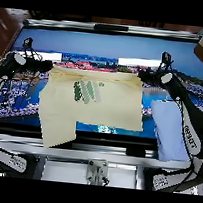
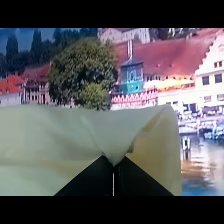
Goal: Fold the shirts.
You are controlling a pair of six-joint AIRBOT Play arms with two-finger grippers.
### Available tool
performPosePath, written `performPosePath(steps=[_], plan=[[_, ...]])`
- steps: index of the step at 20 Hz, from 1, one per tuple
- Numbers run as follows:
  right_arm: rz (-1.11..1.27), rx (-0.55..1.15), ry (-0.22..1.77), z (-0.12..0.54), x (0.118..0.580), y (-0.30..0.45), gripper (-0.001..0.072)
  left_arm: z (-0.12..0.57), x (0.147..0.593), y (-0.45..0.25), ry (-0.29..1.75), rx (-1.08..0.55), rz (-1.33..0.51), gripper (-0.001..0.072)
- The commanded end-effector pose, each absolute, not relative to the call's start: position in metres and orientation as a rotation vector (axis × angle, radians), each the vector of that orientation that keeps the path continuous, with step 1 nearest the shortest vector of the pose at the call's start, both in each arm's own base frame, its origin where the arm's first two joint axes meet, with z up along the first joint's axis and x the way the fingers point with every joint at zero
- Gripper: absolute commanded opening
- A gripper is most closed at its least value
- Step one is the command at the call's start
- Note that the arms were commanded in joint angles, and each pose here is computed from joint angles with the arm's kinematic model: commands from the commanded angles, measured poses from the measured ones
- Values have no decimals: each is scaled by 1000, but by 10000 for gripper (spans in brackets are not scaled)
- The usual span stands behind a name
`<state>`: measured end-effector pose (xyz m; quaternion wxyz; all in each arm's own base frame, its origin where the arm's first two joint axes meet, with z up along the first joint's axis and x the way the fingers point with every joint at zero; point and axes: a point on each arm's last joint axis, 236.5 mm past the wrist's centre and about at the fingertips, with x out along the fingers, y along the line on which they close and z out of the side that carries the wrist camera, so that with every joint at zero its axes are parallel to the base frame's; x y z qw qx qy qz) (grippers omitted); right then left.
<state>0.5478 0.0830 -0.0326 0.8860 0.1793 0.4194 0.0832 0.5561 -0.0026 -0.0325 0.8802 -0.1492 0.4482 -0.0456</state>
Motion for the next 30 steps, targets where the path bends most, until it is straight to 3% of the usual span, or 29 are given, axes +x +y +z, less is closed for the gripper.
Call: performPosePath(steps=[1,7,15,16,17,18,19,21,23,30], plan=[[222,293,1048,-34,504,80,68,-41,509,4,1144,-239,-145,30],[198,260,1305,-45,441,66,68,-65,429,18,1454,-288,-172,30],[174,335,1405,-69,427,74,69,-92,407,-7,1511,-380,-200,30],[181,342,1422,-69,423,77,97,-92,408,-4,1510,-397,-183,31],[186,342,1437,-68,419,78,270,-91,408,0,1512,-424,-156,74],[195,333,1454,-65,414,77,486,-88,406,5,1523,-457,-131,329],[207,307,1466,-59,407,74,492,-82,402,11,1544,-484,-121,545],[201,224,1474,-37,392,59,492,-60,391,25,1583,-509,-133,512],[159,167,1513,-14,369,34,492,-43,362,37,1647,-536,-132,360],[133,184,1541,13,302,0,492,-83,232,17,1688,-648,-81,389]])
